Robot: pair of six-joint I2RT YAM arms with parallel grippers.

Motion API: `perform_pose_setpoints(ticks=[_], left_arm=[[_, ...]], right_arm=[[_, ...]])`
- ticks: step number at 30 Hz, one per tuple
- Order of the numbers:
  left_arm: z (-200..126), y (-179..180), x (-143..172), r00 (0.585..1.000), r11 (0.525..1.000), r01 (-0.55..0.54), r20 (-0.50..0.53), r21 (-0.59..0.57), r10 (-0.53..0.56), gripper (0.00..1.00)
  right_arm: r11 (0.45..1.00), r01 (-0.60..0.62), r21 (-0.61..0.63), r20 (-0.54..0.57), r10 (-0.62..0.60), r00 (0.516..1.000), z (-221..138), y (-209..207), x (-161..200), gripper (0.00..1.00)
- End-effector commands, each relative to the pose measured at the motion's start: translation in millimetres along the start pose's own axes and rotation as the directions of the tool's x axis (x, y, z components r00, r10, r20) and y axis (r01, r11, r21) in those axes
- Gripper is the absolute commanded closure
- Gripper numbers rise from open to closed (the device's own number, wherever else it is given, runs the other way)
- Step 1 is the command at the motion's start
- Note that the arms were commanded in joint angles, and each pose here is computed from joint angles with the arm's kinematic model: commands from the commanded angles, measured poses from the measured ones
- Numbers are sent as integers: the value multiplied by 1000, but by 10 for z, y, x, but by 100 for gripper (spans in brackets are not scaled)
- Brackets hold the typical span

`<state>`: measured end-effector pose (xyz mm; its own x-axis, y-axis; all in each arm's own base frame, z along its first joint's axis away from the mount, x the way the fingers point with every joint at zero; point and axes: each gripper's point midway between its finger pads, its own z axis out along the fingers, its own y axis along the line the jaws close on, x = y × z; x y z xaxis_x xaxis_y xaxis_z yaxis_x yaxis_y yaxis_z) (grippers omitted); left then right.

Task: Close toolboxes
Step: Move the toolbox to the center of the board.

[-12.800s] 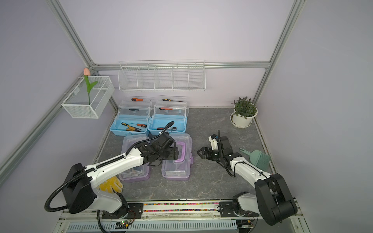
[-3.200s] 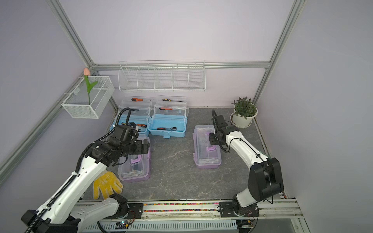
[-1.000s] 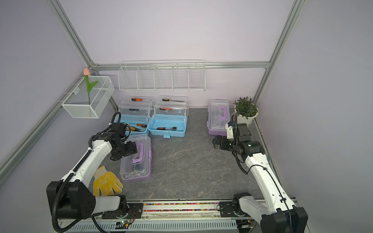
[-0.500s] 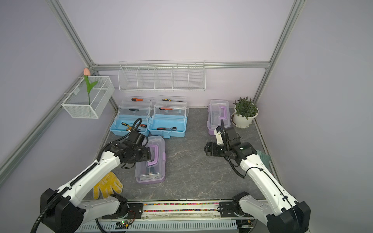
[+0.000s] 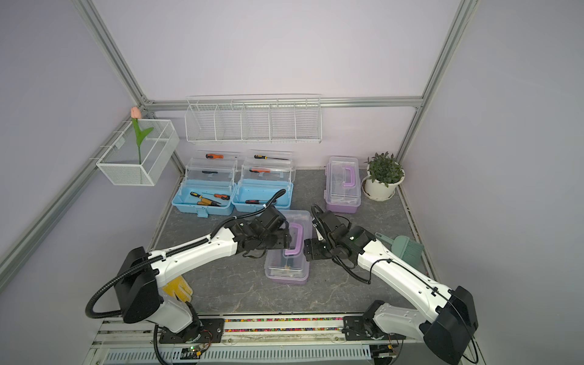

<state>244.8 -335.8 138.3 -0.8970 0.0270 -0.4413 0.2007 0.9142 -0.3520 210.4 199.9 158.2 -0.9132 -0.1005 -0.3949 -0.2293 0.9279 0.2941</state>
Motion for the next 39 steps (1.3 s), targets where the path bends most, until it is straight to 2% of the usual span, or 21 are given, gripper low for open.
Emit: perform_pose_setpoints(ticks=[1, 5, 8, 14, 19, 23, 26, 29, 31, 35, 39], left_arm=[[8, -547, -29, 998, 983, 56, -8, 174, -55, 31], [-206, -532, -158, 999, 988, 7, 44, 152, -14, 15], [-443, -496, -260, 996, 990, -28, 91, 135, 16, 1], [-833, -257, -494, 975, 995, -81, 211, 54, 67, 1], [-843, 273, -828, 973, 998, -57, 224, -16, 59, 1], [-806, 632, -1189, 957, 990, -93, 265, -105, 118, 9], [-697, 818, -1474, 948, 980, -120, 274, -158, 160, 13], [-467, 949, -1699, 950, 970, -145, 247, -193, 192, 16], [-232, 1060, -1823, 959, 969, -129, 222, -210, 176, 22], [247, 1154, -1929, 974, 961, -142, 139, -238, 178, 26], [561, 1213, -2048, 975, 951, -155, 114, -266, 191, 27]], right_arm=[[998, -45, 45, 28, 44, 999, -44, -80, -21, 21], [995, -61, 83, 18, 60, 998, 34, -182, -60, 23], [990, -94, 107, 20, 92, 996, 73, -290, -97, 27], [986, -118, 120, -2, 119, 993, 97, -341, -25, 31], [980, -130, 152, -35, 137, 990, 179, -417, 94, 35], [976, -129, 173, -53, 140, 989, 217, -449, 111, 39], [975, -125, 186, -64, 139, 988, 237, -461, 109, 42], [973, -127, 195, -68, 142, 987, 262, -476, 101, 43], [971, -126, 205, -68, 143, 987, 290, -497, 87, 45], [969, -120, 214, -68, 138, 988, 345, -516, 5, 53], [967, -109, 228, -61, 126, 990, 375, -558, -156, 59]])
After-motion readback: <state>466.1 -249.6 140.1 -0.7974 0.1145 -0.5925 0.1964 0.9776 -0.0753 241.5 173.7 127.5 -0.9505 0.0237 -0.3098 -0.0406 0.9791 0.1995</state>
